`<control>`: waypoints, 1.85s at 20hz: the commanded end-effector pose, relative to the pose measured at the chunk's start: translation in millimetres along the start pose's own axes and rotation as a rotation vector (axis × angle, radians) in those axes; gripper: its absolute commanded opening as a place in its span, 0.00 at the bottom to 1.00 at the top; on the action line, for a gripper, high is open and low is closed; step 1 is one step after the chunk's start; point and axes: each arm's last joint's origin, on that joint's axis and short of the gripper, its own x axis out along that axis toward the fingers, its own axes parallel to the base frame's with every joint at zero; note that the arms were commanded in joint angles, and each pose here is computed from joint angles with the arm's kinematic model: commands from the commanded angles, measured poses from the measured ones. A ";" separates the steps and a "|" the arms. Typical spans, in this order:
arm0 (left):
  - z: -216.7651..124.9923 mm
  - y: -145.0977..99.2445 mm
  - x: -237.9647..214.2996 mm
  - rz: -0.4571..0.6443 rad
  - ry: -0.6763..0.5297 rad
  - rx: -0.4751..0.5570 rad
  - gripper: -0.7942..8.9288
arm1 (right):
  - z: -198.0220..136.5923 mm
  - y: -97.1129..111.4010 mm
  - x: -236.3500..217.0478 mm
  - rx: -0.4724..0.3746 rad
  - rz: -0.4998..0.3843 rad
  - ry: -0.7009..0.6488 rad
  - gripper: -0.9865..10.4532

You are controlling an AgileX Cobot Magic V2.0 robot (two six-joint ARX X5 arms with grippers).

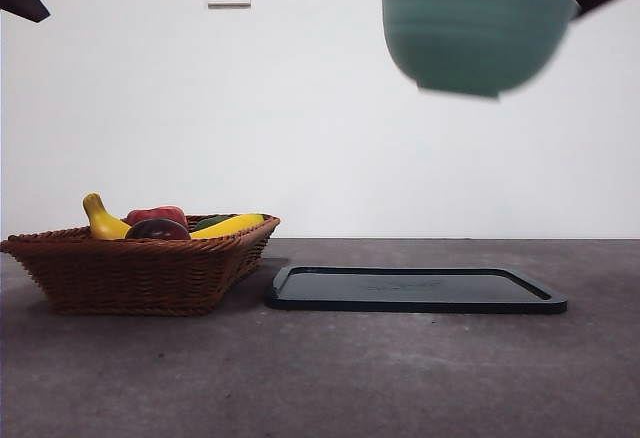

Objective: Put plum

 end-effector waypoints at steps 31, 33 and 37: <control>3.5 -1.1 -0.8 -0.007 -0.008 0.019 0.50 | -69.3 13.2 115.5 -0.012 0.011 0.183 0.33; 3.5 -1.1 -0.9 -0.007 -0.008 0.019 0.50 | -57.8 17.0 99.1 -0.017 0.026 0.120 0.33; 3.6 -1.1 -0.8 -0.007 -0.008 0.019 0.50 | -31.4 27.5 50.4 -0.041 0.067 -0.027 0.33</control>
